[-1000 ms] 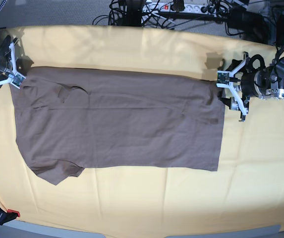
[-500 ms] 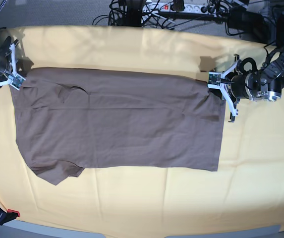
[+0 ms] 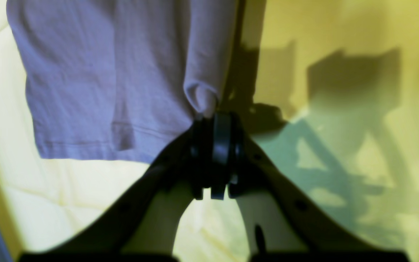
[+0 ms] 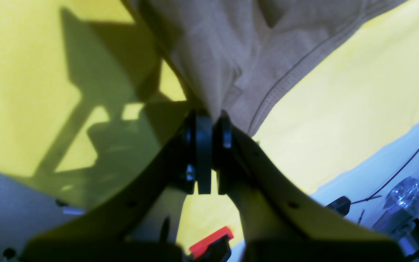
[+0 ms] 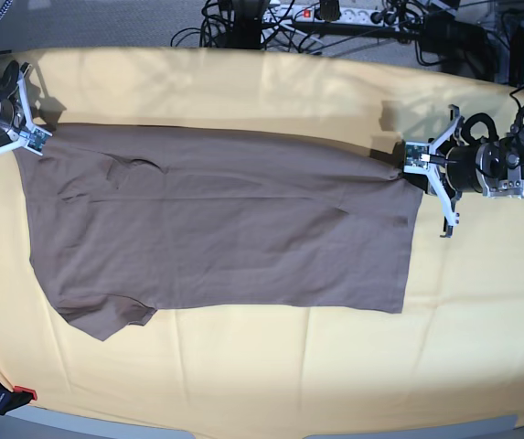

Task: Fold the T-shirt properly
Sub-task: 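Regrasp the shirt edge with both grippers and drag it flat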

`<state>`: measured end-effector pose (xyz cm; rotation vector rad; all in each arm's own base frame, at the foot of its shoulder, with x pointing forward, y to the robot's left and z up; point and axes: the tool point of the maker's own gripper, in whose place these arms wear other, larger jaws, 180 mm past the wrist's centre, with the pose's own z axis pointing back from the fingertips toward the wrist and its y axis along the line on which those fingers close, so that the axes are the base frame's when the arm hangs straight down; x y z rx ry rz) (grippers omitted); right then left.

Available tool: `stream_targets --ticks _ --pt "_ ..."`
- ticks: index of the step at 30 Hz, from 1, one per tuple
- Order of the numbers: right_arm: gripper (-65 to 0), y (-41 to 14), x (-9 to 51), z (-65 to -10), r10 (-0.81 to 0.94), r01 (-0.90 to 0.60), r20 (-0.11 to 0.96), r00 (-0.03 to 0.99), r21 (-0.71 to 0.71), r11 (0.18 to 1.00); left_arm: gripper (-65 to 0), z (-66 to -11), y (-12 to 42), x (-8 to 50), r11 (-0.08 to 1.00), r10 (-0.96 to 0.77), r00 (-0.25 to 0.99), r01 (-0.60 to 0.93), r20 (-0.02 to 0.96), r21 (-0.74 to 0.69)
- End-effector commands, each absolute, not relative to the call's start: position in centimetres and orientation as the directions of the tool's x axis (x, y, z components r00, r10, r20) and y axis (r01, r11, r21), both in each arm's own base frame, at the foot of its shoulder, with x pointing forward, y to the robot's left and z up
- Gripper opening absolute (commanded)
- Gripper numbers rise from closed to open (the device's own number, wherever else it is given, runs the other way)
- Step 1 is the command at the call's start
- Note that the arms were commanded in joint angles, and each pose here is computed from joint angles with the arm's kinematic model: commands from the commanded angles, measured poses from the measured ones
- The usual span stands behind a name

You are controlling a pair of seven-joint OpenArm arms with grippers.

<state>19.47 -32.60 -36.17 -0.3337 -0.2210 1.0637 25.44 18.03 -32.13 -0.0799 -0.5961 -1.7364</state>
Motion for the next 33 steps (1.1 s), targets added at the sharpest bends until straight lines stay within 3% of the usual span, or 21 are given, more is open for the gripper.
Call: stream_targets --ticks 1,12,17,22,33 --pt "-65.0 -33.4 20.1 -34.8 0.886 -0.815 -0.008 0.464 -0.396 0.423 -65.0 -31.0 18.5 25.9 -0.128 -0.894 -0.267 0.922 0.36 0.365" --pt "-65.0 -31.6 17.1 -34.4 0.882 -0.866 -0.034 0.471 -0.208 0.455 -65.0 -28.1 18.8 23.3 -0.163 -0.883 -0.291 0.925 0.368 0.342" --pt "-65.0 -31.6 14.9 -34.6 0.864 -0.866 -0.081 0.497 -0.106 0.488 -65.0 -29.3 19.8 20.5 -0.19 -0.894 -0.279 0.944 0.351 0.268" --pt "-65.0 -31.9 12.4 -34.5 0.883 -0.896 -0.152 0.444 -0.053 0.441 -65.0 -31.1 20.6 18.0 -0.226 -0.902 -0.283 0.953 0.325 0.203" --pt "-65.0 -31.7 11.0 -34.8 0.889 -0.903 -0.167 0.425 -0.017 0.429 -65.0 -31.2 19.9 17.0 -0.188 -0.894 -0.235 0.97 0.381 0.157"
